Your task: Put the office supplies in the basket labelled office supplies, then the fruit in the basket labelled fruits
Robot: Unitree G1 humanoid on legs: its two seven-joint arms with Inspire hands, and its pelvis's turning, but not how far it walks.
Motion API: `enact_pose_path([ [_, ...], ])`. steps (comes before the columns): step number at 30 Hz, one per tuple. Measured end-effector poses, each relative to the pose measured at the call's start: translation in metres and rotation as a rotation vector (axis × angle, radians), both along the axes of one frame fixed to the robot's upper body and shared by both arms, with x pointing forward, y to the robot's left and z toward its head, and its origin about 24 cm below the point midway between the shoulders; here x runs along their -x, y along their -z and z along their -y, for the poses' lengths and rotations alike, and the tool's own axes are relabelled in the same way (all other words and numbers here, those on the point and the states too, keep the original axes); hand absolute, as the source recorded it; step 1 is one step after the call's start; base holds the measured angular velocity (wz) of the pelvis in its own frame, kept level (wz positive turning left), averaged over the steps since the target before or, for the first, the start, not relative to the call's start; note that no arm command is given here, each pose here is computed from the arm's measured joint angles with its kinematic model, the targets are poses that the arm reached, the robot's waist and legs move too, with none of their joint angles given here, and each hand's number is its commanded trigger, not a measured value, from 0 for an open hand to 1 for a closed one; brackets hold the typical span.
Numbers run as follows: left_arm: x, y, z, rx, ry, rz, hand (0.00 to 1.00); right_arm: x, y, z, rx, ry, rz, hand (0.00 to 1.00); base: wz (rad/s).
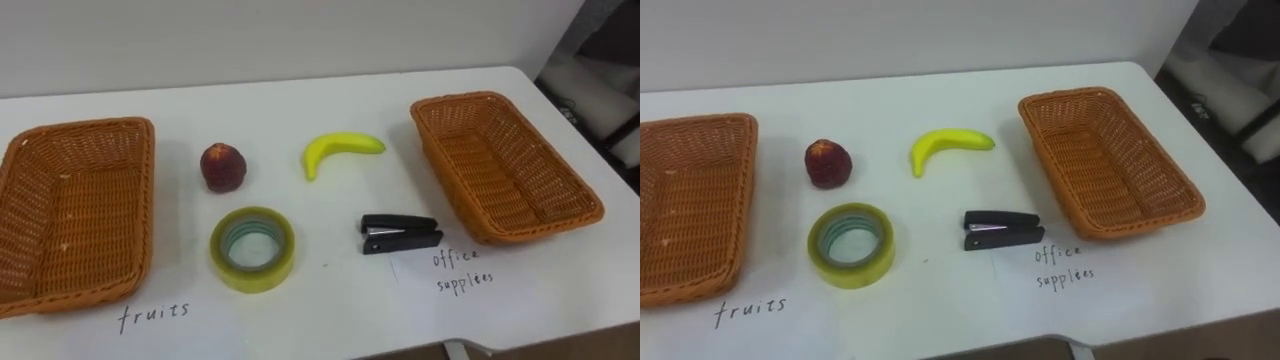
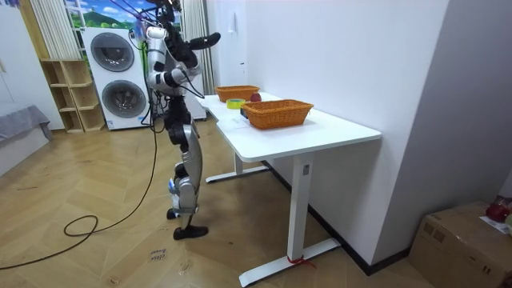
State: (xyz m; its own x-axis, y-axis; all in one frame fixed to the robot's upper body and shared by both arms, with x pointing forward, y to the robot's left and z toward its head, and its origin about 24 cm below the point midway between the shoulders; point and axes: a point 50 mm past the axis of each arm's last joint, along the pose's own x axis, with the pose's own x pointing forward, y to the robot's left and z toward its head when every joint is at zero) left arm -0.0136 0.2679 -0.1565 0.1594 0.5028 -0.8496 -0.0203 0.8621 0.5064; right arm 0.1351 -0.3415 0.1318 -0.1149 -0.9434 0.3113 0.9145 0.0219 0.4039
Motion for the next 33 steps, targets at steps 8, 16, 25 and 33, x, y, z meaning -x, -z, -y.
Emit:
enact_pose_path([
  [8,0.003,0.000,0.000,-0.004,0.038,-0.023,0.00,-0.008,-0.012,-0.005,0.107,0.016,-0.006,0.00,0.09],
  [16,0.004,0.000,0.000,0.002,0.053,-0.040,0.00,-0.022,-0.024,-0.019,0.197,-0.106,-0.006,0.00,0.02],
  [25,0.004,0.001,0.003,0.026,0.070,-0.056,0.00,-0.042,-0.039,-0.032,0.259,-0.225,0.029,0.00,0.02],
  [33,0.005,0.002,0.004,0.043,0.070,-0.061,0.00,-0.049,-0.044,-0.042,0.311,-0.288,0.021,0.00,0.00],
])
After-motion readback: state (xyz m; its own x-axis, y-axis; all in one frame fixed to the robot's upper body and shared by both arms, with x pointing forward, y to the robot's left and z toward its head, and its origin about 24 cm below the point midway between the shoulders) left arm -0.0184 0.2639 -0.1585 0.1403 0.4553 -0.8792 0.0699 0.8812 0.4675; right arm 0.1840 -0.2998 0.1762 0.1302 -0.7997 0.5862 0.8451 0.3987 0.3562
